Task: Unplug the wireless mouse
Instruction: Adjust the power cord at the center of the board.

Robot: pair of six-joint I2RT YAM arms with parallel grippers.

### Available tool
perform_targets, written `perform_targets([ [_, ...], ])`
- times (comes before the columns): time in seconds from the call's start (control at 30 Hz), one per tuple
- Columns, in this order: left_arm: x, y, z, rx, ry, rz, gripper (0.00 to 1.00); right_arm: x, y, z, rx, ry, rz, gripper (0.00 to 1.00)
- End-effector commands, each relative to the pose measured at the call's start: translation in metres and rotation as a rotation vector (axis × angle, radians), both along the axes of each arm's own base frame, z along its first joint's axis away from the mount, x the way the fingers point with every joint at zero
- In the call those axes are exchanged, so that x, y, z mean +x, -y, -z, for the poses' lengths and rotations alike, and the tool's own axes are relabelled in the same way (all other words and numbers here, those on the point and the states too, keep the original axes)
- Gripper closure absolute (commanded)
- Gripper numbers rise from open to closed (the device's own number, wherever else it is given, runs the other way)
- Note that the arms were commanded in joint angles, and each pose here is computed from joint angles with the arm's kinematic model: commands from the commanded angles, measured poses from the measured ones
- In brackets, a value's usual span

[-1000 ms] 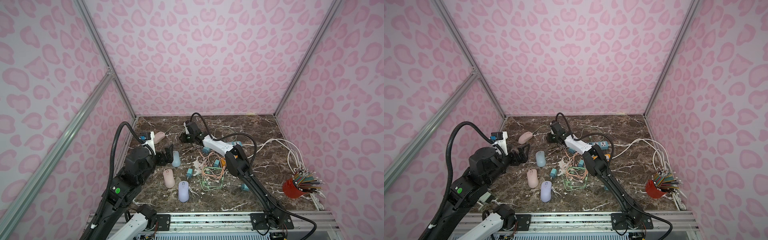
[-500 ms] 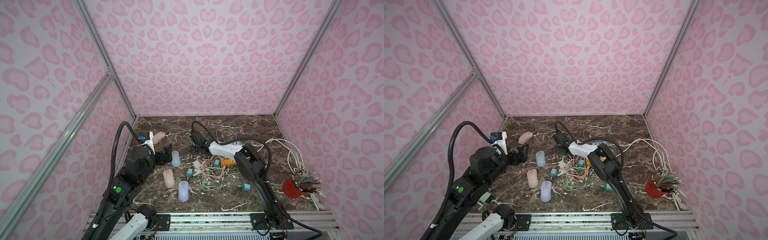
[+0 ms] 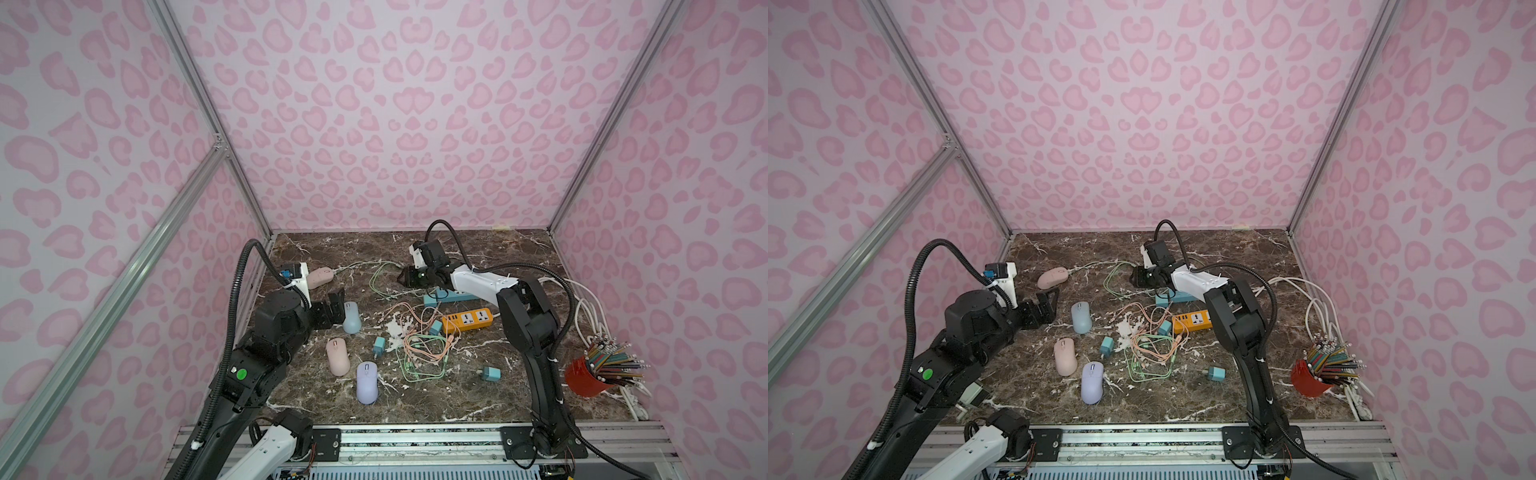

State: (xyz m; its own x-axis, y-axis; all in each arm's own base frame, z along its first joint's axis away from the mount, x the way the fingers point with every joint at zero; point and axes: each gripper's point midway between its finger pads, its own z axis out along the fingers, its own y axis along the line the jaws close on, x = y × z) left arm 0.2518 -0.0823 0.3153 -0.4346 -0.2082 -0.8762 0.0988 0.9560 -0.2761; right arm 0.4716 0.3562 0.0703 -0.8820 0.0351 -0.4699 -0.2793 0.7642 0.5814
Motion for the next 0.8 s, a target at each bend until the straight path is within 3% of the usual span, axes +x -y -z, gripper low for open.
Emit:
perform_targets([
  [0.0,0.002,0.001,-0.006,-0.014,0.023,0.006,0.02,0.008,-0.022,-0.002,0.181,-0.1,0.033,0.54],
  [0.2,0.001,0.003,-0.008,-0.022,0.028,0.016,0.02,0.028,-0.037,0.006,0.351,-0.206,0.171,0.45],
  [0.5,0.0,0.004,-0.009,-0.025,0.033,0.025,0.02,0.055,-0.021,0.029,0.575,-0.29,0.514,0.45],
  [0.77,-0.001,0.002,-0.01,-0.016,0.037,0.022,0.02,0.079,-0.005,0.06,0.618,-0.293,0.721,0.46],
])
